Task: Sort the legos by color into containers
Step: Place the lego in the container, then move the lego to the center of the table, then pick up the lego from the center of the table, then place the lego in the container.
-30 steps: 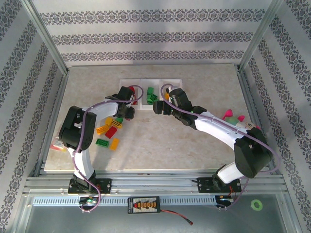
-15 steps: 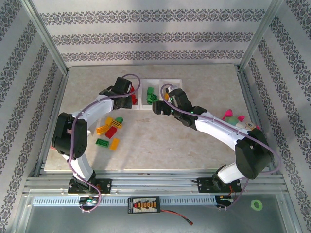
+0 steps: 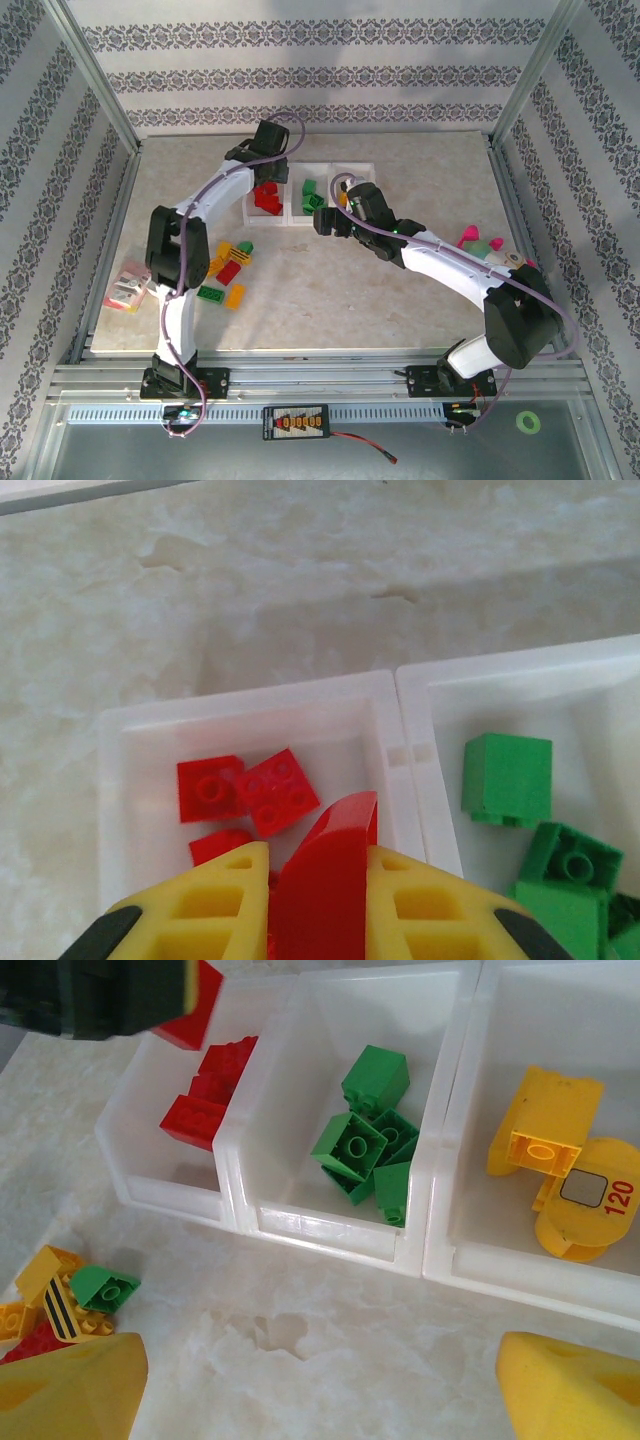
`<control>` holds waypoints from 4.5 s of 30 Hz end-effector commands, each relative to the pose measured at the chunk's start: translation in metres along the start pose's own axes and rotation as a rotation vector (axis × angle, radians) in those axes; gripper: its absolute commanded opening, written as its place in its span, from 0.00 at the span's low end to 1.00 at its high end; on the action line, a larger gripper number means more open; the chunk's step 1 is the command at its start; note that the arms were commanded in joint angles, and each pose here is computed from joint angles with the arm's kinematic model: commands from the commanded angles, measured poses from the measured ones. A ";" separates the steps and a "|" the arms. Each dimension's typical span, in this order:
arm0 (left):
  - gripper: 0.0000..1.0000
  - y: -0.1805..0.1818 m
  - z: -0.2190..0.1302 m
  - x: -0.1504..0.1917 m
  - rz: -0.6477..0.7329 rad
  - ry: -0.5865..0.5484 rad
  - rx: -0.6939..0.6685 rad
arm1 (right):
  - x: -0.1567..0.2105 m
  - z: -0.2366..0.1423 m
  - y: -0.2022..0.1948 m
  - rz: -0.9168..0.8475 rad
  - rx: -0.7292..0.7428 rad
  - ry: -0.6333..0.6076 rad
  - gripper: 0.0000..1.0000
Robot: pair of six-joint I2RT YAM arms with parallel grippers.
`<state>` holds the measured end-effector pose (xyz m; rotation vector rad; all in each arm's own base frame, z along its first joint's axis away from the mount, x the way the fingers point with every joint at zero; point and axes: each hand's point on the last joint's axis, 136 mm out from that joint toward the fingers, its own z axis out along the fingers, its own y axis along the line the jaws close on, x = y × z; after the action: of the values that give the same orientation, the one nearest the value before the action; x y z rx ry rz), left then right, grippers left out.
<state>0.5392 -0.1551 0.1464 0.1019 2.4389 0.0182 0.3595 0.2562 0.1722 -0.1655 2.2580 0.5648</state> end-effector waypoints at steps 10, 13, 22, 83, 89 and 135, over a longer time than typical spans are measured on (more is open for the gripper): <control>0.25 0.009 0.021 0.007 -0.034 0.100 -0.025 | -0.012 -0.003 0.008 -0.010 -0.005 -0.037 0.90; 0.38 0.010 0.014 0.004 -0.044 0.092 -0.028 | -0.013 -0.004 0.008 -0.024 -0.004 -0.036 0.91; 0.72 0.014 -0.028 -0.008 -0.062 0.029 -0.004 | -0.016 -0.008 0.010 -0.039 -0.010 -0.046 0.91; 0.99 0.148 -0.212 0.160 -0.371 -0.013 -0.098 | 0.130 0.158 0.157 -0.479 -0.212 0.517 0.26; 1.00 0.140 -0.207 0.158 -0.354 -0.029 -0.050 | 0.122 0.130 0.137 -0.461 -0.174 0.500 0.20; 0.99 -0.078 -0.196 0.116 0.069 -0.298 0.646 | -0.070 0.093 -0.136 -0.018 0.404 0.041 0.18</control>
<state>0.3219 -0.2123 0.2009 0.3739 2.1440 -0.6759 0.4959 0.1814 0.1109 -0.0112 2.3899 0.1393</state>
